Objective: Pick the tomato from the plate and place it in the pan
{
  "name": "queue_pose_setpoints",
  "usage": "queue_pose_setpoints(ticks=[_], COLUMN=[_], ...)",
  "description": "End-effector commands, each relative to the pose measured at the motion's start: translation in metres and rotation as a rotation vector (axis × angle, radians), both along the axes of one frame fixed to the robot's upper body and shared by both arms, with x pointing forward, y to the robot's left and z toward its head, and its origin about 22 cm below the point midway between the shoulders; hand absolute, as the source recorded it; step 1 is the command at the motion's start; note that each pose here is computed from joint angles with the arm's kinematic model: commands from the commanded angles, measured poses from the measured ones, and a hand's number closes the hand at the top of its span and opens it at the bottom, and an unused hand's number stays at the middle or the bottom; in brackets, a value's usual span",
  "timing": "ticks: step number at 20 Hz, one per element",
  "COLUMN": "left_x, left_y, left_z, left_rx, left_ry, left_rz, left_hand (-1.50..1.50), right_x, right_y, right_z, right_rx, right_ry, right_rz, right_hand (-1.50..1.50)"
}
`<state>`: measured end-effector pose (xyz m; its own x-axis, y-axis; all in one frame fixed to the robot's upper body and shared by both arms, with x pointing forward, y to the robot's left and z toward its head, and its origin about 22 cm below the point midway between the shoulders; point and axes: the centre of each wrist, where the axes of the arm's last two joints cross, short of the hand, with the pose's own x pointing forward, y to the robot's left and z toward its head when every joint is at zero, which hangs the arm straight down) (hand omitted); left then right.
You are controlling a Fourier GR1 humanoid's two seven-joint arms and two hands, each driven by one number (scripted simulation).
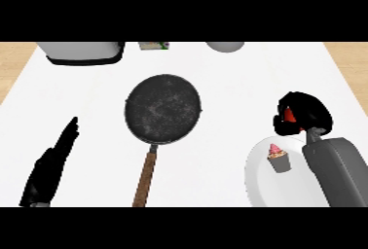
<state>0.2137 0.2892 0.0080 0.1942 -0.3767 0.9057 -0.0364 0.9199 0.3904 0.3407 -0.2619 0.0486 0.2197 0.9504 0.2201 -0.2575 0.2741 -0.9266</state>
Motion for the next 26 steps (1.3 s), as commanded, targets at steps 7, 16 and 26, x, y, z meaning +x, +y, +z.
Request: queue_pose_setpoints(ticks=[7,16,26], left_x=[0.009,0.014,0.031], left_y=[0.008,0.005,-0.017], left_z=[0.0,-0.001,-0.003], left_rx=[-0.004,0.0,-0.014], left_ry=[-0.02,-0.017,-0.022], left_rz=[-0.017,-0.031,-0.105], left_hand=[0.0,0.0,0.0], right_x=[-0.009,0.023,0.07], right_y=[0.093,0.182,0.207], right_z=[0.077,0.088,0.043], right_rx=[-0.01,0.204,0.274], right_ry=[-0.54,-0.469,-0.382], right_rz=[0.148,0.216,0.157], right_hand=[1.5,1.5,1.5])
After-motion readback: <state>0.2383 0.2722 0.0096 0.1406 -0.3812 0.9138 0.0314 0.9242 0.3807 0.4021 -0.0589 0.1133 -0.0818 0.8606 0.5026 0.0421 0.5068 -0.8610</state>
